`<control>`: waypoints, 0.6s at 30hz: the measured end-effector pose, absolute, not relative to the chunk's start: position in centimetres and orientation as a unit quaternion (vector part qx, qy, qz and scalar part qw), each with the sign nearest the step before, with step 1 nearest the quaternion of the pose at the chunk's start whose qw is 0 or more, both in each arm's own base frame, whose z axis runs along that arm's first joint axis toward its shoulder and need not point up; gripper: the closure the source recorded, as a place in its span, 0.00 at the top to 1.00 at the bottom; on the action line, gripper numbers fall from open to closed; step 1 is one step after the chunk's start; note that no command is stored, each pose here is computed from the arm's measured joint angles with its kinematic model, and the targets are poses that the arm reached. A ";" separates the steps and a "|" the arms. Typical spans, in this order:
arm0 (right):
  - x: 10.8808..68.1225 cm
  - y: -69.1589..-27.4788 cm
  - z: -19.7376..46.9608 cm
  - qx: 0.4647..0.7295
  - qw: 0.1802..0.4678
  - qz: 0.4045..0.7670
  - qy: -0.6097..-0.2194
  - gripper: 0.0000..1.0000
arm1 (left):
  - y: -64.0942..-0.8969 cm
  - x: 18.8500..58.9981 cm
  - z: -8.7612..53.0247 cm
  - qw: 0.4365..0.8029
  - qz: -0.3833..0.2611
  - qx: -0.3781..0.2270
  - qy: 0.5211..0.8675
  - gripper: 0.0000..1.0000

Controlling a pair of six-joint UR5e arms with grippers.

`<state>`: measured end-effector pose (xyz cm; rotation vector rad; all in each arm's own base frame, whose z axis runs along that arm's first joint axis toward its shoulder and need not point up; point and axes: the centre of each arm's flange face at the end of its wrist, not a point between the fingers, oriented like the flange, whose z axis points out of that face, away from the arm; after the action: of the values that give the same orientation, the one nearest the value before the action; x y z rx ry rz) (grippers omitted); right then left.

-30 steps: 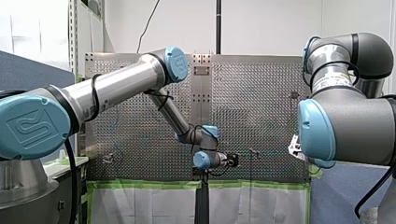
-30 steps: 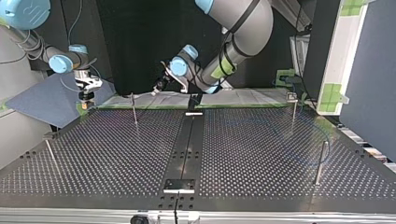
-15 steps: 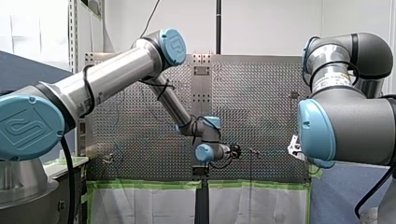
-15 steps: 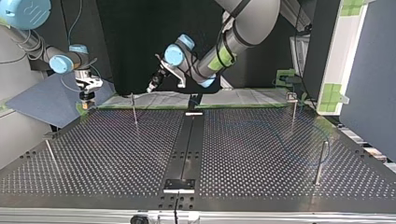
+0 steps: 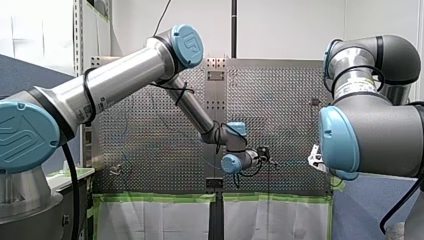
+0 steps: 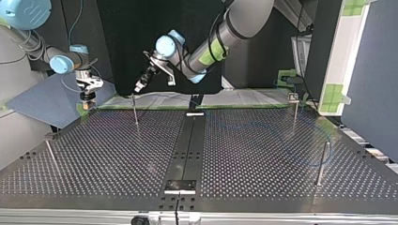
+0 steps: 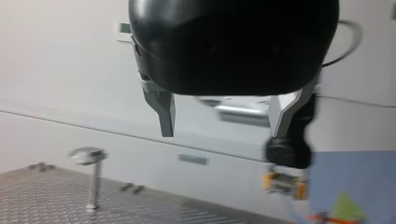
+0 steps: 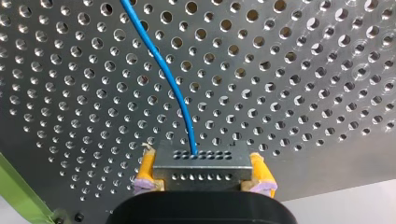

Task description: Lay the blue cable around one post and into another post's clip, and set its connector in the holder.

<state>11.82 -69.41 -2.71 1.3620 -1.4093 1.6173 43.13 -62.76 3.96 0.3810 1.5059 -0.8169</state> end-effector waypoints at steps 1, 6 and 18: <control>11.8 -69.4 -2.7 0.512 0.296 0.608 -0.530 0.00 | -63.0 43.3 4.3 0.642 -0.361 0.159 0.658 1.00; 11.8 -69.4 -2.7 0.512 0.295 0.608 -0.530 0.00 | -63.0 43.8 4.6 0.640 -0.362 0.129 0.665 1.00; 11.8 -69.4 -2.7 0.511 0.294 0.609 -0.531 0.00 | -62.6 45.1 1.4 0.631 -0.315 0.103 0.702 1.00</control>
<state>11.82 -69.40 -2.73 1.3597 -1.4144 1.6202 45.13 -62.56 1.42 0.2349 1.6060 -0.7216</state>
